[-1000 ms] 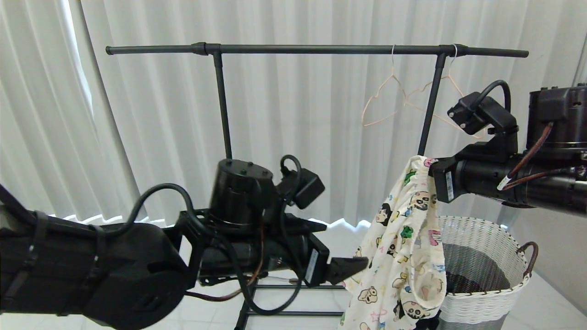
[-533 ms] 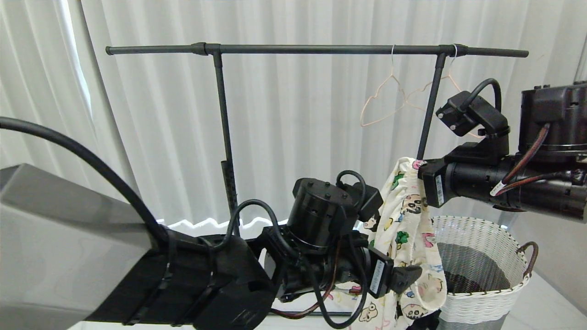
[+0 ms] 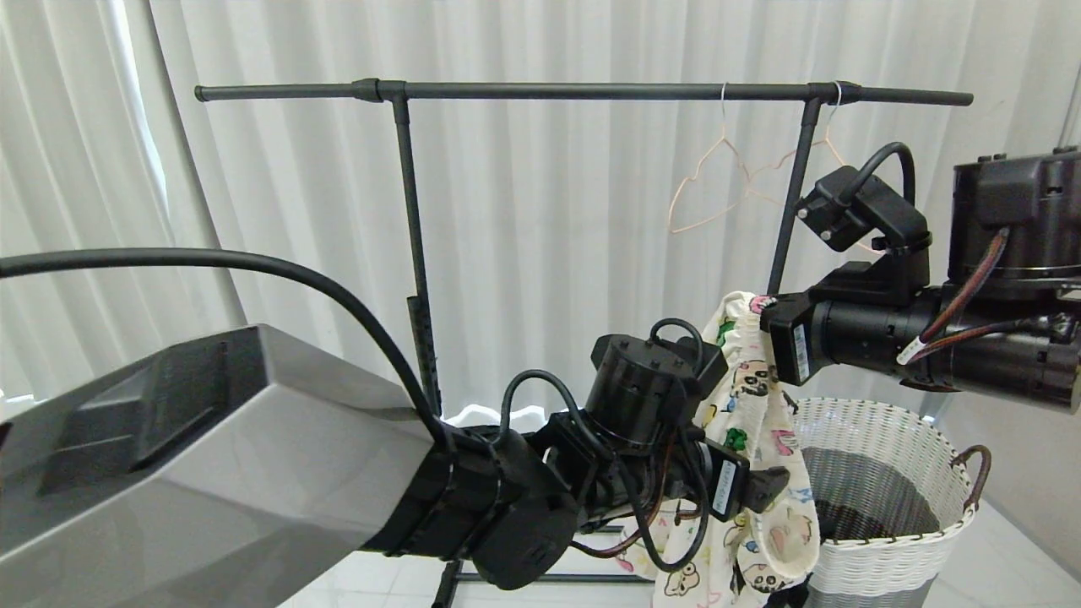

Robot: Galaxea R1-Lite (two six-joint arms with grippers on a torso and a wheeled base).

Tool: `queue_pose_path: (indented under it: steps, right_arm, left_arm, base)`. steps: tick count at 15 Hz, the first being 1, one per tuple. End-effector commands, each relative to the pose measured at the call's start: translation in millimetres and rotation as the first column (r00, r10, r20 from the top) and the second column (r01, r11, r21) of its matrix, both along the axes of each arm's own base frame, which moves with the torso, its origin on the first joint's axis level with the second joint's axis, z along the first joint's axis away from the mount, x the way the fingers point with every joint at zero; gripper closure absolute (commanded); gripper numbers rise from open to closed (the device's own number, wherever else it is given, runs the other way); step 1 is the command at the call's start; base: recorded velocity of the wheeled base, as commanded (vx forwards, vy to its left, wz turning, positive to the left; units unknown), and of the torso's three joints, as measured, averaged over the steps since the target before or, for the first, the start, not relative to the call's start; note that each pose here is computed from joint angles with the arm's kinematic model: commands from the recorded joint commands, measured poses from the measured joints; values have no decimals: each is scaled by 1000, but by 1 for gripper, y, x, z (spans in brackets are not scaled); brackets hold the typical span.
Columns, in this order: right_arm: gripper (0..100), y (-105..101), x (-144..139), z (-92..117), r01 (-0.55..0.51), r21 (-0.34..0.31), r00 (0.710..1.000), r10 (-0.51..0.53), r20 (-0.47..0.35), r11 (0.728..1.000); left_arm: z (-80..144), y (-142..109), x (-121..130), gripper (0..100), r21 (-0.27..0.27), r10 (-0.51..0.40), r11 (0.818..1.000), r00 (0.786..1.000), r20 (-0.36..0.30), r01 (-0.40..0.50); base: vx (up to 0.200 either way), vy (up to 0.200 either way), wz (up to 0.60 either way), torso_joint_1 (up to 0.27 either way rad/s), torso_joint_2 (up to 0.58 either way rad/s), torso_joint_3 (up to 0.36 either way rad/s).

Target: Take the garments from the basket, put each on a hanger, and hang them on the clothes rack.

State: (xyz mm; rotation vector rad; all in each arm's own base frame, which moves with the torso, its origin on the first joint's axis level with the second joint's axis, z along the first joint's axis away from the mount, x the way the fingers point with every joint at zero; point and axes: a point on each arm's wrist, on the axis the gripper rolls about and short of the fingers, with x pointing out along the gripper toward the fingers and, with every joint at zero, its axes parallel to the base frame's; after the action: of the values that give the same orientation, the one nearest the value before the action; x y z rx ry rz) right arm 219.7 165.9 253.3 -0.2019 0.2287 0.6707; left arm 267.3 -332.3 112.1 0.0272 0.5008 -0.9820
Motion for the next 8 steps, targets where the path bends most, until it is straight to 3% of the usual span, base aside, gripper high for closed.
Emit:
queue_pose_path:
  steps: [1, 4, 8]
  right_arm:
    - [100, 1, 1, 1, -1, 3, 1000, 1, 4, 1000]
    - [100, -2, 2, 3, 10, 6, 1000, -10, 8, 1000]
    - [100, -7, -1, 7, 27, 13, 999, -27, 22, 1000]
  left_arm:
    - [-24, -4, 11, 0, 48, 47, 998, 999, -16, -46]
    - [-26, 6, 5, 0, 85, 86, 993, 996, -12, -85]
    - [-42, 24, 4, 0, 179, 160, 971, 987, -3, -157]
  base:
    - [0, 0, 0, 0, 0, 0]
    - [0, 0, 0, 0, 0, 0]
    - [0, 0, 0, 0, 0, 0]
